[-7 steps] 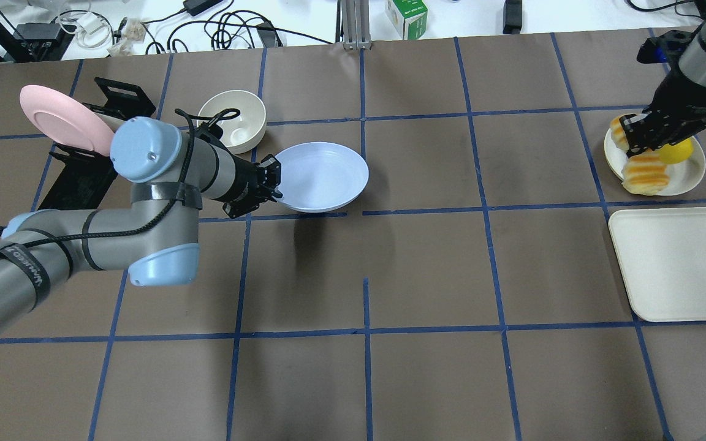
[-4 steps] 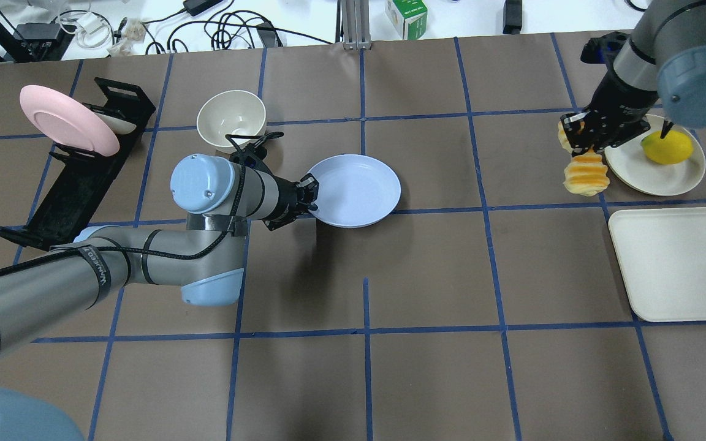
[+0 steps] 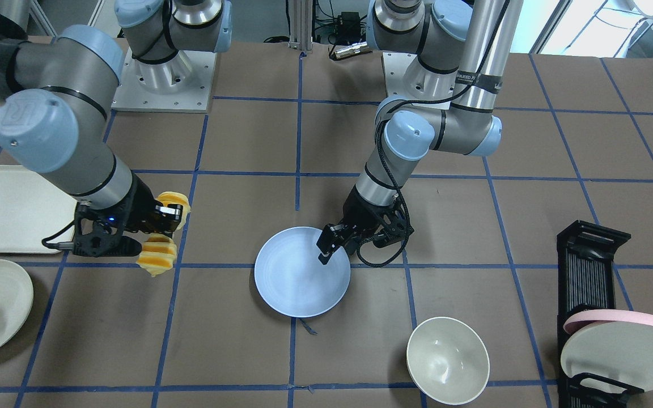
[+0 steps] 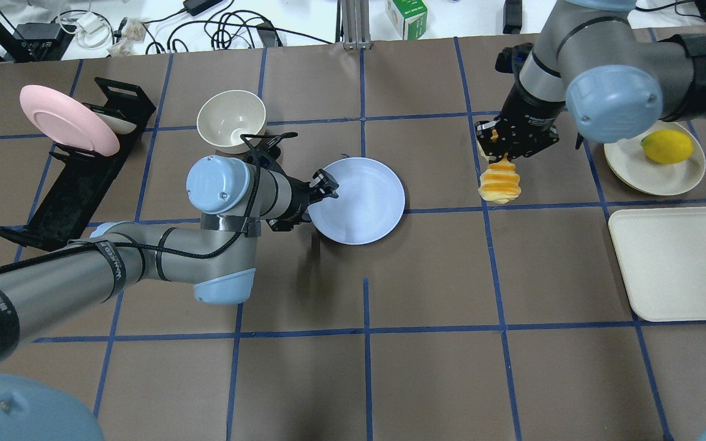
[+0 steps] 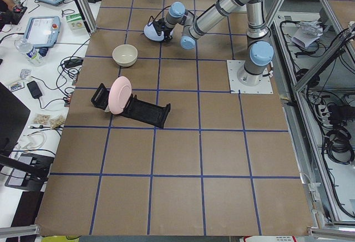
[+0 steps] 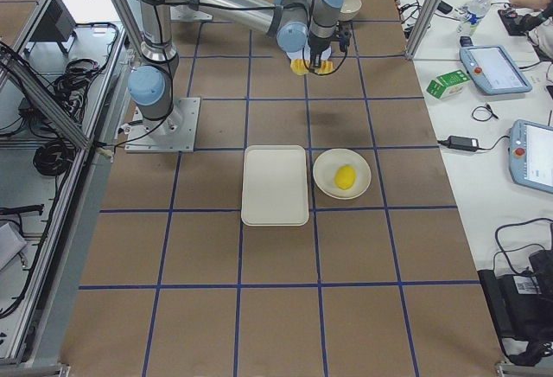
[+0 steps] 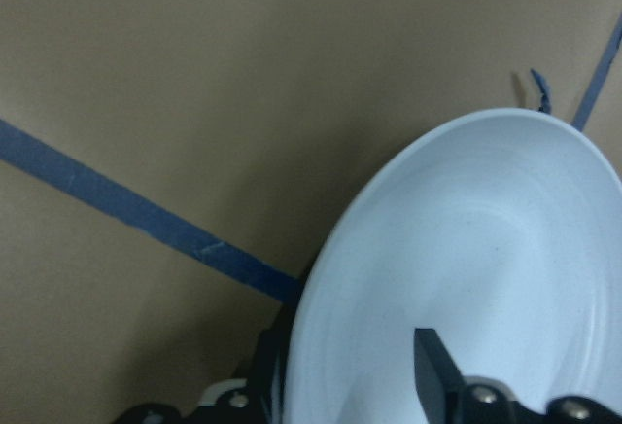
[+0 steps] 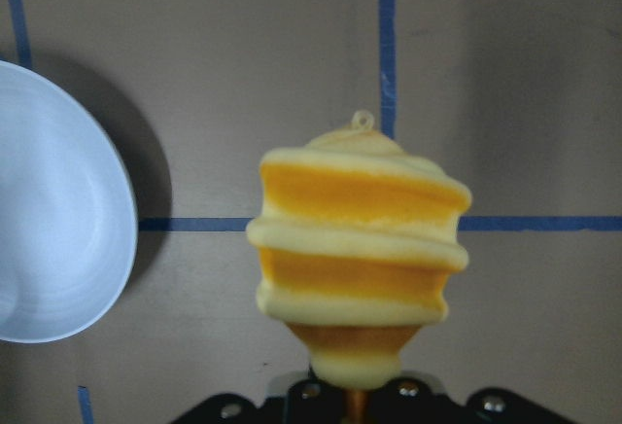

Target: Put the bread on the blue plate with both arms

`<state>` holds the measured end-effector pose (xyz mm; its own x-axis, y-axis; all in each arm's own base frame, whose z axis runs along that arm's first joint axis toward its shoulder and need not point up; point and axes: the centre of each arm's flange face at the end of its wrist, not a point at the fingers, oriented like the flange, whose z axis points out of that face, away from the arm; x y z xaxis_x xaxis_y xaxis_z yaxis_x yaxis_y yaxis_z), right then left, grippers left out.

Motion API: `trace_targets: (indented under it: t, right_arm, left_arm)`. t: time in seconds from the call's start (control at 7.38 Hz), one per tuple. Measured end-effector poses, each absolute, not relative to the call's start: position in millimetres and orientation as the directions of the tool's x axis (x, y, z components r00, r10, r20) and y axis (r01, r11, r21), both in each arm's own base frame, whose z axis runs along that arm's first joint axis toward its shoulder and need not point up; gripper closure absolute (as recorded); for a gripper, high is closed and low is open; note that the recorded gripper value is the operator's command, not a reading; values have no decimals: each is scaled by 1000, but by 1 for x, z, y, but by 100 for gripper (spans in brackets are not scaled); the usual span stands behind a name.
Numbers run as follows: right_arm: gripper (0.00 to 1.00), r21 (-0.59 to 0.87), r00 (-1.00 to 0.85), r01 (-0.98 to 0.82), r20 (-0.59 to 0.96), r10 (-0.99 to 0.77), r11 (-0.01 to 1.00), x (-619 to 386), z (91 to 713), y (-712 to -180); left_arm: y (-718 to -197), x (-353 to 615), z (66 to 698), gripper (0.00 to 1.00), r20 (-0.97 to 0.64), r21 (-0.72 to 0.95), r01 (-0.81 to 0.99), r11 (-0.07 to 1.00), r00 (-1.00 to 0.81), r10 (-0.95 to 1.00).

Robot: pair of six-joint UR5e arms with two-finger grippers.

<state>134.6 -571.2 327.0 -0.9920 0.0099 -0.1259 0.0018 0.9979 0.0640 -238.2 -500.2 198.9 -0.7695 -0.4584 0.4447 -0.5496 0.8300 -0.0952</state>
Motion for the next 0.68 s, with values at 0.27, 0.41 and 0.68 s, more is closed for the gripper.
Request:
trace_targets:
  t: [0.27, 0.41, 0.68]
  right_arm:
    - [100, 24, -987, -77, -141, -73, 997, 185, 305, -577]
    - [100, 4, -983, -109, -151, -107, 994, 210, 292, -578]
    - [100, 6, -982, -76, -172, -74, 997, 252, 274, -574]
  left_arm:
    - [-528, -235, 251, 0, 329, -92, -472, 877, -845, -421]
    - [-540, -227, 289, 0, 227, -83, -417, 905, -892, -390]
    - [-550, -208, 373, 0, 75, -50, -314, 948, -948, -310]
